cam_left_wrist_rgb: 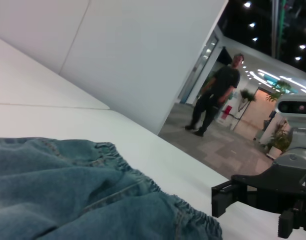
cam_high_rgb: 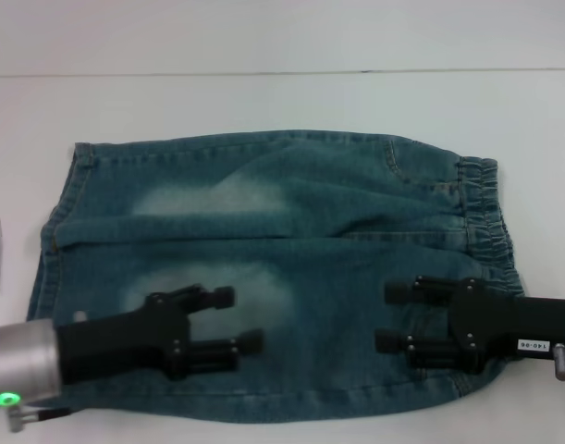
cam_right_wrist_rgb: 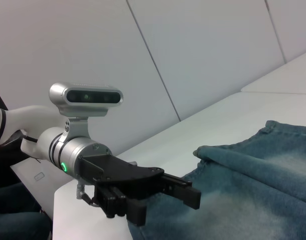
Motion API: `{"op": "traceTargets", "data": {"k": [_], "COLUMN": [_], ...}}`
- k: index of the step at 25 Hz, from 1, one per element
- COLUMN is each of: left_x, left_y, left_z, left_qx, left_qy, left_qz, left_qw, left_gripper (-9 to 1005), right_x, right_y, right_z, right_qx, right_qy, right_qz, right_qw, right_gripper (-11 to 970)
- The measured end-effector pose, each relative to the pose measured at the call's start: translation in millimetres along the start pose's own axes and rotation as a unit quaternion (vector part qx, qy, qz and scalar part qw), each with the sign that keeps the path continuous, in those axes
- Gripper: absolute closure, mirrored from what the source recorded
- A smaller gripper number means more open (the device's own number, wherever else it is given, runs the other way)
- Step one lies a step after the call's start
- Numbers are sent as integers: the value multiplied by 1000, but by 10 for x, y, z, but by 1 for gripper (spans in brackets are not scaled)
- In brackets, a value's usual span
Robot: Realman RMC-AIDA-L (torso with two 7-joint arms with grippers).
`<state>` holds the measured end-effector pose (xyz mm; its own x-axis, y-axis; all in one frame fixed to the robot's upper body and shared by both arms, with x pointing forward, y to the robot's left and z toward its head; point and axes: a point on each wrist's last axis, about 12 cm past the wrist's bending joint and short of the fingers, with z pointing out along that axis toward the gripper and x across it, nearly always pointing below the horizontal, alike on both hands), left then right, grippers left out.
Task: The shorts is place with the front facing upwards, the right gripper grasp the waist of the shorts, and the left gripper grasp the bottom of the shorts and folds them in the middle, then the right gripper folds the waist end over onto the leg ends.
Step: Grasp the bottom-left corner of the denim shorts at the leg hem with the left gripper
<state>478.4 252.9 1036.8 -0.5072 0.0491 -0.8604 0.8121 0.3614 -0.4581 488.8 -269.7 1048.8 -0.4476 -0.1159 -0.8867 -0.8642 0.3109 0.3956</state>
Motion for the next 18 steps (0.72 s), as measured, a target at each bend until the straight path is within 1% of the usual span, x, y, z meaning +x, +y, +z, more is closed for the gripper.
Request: {"op": "traceTargets", "data": {"k": [1,2,3,6,7,8,9,11,14,18], "left_x": [-18,-25,-25,25,40,71,71,108,148,220], "left_y": [19,54,54,67,53,-5,-5,-99,-212,-283], "left_z": [-74,-271,-271,-618,-763,-1032,-1032,-1294,-1530,-1671], "left_qx": [-9,-36,-36,-83,-101,-130,-130,-156,-182,-206], "left_qy": [6,24,24,43,39,24,24,3,-13,-3], "left_qz": [-10,-34,-34,-59,-65,-73,-73,-79,-82,-90], "left_qw": [1000,998,998,994,992,989,989,985,980,974], "left_gripper": [92,91,91,91,91,91,91,91,91,91], "right_x": [6,9,12,14,13,14,16,20,28,28], "right_y": [2,4,6,9,9,10,11,12,12,11], "right_z": [-3,-7,-9,-13,-14,-14,-16,-20,-22,-20], "right_qx": [0,1,1,1,1,0,1,1,2,3], "right_qy": [0,0,0,-1,-1,-1,-1,-1,-1,-1], "right_qz": [1,1,1,2,2,2,2,3,4,4], "right_qw": [1000,1000,1000,1000,1000,1000,1000,1000,1000,1000], "right_gripper": [152,152,152,152,152,152,152,152,153,153]}}
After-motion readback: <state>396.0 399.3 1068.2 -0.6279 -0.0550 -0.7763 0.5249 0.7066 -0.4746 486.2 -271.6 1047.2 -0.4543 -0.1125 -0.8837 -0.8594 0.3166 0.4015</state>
